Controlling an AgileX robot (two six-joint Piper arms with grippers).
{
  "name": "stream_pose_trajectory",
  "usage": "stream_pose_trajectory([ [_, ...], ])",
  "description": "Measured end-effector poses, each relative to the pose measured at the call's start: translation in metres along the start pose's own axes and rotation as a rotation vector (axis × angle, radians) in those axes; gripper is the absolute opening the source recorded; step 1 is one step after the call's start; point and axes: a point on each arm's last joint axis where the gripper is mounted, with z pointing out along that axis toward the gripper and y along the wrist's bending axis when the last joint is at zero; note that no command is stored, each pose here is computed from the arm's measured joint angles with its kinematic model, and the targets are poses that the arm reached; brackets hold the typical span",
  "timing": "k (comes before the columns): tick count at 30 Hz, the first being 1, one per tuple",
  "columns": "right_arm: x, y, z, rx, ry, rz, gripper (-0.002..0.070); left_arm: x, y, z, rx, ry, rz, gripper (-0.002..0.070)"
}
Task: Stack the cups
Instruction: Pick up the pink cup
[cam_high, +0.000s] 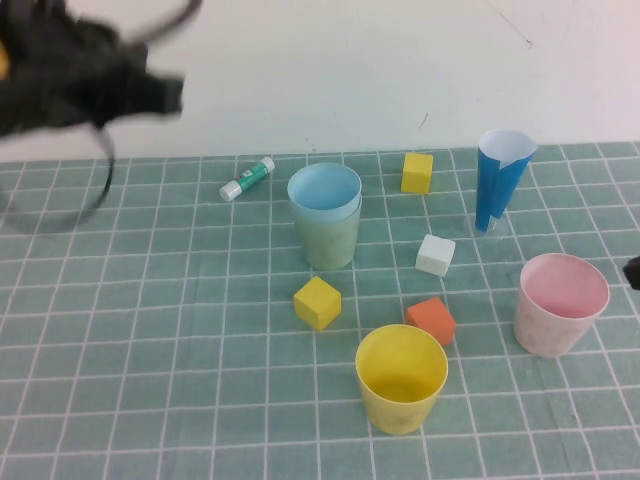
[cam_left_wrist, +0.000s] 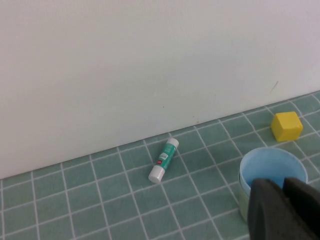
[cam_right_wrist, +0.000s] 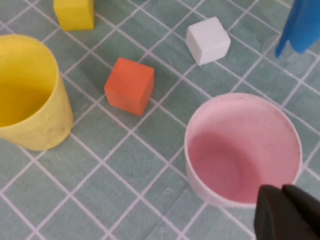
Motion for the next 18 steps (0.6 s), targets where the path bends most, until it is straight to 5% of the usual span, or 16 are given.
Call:
stream_pose_trajectory([
  [12, -0.024, -0.034, 0.037, -0.168, 0.116, -0.035, 0.0016, 0.104, 0.012, -0.043, 0.021, -0.099, 0.126, 0.0029],
  [18, -0.025, -0.047, 0.052, -0.170, 0.146, -0.053, 0.0265, 0.134, 0.013, -0.053, 0.036, -0.150, 0.176, 0.0029],
])
